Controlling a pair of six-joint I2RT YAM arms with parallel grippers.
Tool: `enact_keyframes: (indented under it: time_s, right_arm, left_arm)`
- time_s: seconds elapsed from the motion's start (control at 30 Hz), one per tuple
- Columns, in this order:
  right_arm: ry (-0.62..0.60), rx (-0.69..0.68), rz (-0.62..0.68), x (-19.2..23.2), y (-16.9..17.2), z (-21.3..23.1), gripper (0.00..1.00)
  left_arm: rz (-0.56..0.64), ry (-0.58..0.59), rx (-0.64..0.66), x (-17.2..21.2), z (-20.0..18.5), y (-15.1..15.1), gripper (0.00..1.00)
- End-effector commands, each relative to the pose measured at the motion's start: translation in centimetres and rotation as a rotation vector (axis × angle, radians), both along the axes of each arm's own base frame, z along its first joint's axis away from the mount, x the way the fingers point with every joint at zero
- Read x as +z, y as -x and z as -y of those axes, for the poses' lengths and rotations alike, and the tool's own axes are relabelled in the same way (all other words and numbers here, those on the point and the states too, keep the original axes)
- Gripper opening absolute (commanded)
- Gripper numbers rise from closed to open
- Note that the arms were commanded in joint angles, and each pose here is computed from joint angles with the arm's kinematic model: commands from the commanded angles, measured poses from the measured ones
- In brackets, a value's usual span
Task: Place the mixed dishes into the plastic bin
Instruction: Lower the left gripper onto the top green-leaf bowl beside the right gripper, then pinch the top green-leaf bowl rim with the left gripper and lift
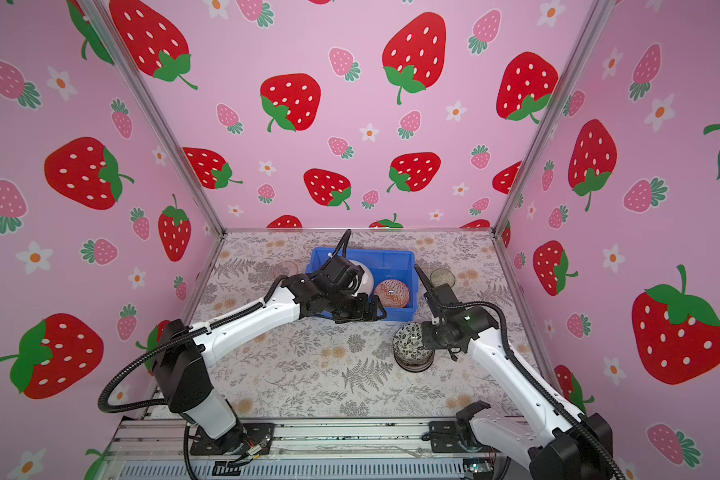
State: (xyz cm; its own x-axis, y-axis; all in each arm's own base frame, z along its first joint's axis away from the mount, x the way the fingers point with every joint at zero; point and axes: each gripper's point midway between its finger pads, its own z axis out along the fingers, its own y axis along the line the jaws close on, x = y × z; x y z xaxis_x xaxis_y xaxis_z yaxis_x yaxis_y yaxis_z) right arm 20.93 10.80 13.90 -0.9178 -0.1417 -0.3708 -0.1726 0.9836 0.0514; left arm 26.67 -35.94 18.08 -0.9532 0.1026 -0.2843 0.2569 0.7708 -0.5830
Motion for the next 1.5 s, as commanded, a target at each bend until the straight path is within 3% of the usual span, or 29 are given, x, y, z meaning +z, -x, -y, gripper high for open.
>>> enact_keyframes:
  time_s: [0.0,0.4,0.57,0.77,1.47]
  right_arm:
    - [-0.009,-0.007,0.042,1.7,-0.5,-0.1,0.05]
    - [-0.067,0.022,0.042,2.9,-0.8,-1.3,0.03]
    - [-0.096,0.034,0.040,3.6,-0.8,-1.8,0.03]
    - [-0.104,0.038,0.038,3.9,-0.7,-1.8,0.03]
    - [-0.110,0.045,0.032,3.6,-0.6,-1.9,0.03]
  left_arm:
    - [-0.014,-0.002,-0.005,-0.4,0.1,0.4,0.95]
    - [-0.046,0.002,-0.071,-1.8,3.4,3.5,0.94]
    - [-0.064,-0.013,-0.116,-2.9,5.5,4.8,0.90]
    - [-0.056,-0.043,-0.118,-3.5,6.1,4.6,0.74]
    - [-0.002,-0.143,-0.124,-4.2,6.1,3.8,0.34]
